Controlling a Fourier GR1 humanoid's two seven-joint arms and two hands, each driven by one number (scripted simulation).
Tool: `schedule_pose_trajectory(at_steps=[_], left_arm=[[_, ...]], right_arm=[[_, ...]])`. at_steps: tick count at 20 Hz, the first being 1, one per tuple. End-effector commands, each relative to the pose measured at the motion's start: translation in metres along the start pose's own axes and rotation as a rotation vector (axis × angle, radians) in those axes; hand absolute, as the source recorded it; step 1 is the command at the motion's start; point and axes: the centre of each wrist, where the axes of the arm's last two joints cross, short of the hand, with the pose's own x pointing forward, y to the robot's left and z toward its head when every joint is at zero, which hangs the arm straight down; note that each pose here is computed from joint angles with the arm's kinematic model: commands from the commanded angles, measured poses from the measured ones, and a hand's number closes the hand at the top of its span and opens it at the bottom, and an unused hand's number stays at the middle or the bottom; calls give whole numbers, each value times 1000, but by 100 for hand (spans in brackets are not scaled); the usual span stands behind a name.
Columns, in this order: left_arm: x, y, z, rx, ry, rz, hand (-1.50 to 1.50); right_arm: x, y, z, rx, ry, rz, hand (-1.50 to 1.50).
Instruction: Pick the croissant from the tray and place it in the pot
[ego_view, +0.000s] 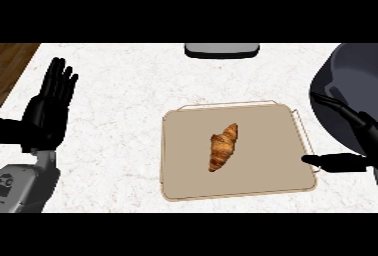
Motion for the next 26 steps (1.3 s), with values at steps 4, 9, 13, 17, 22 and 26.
schedule_pose_trajectory(at_steps=[4, 9, 13, 17, 22, 26], left_arm=[[3, -13, -9, -3, 7, 6, 0], [12, -17, 2, -13, 2, 0, 0], [19, -9, 5, -28, -3, 11, 0], [-7, 1, 6, -21, 1, 12, 0], [-4, -22, -2, -21, 3, 11, 0], [2, -12, -12, -13, 3, 13, 0]], right_arm=[[37, 14, -8, 233, 97, 184, -150], [76, 19, -44, 347, 170, 278, -150], [96, 24, -57, 407, 232, 308, -150], [95, 58, -79, 407, 305, 294, -150], [92, 77, -66, 478, 352, 266, -150], [83, 101, -54, 501, 340, 268, -150]])
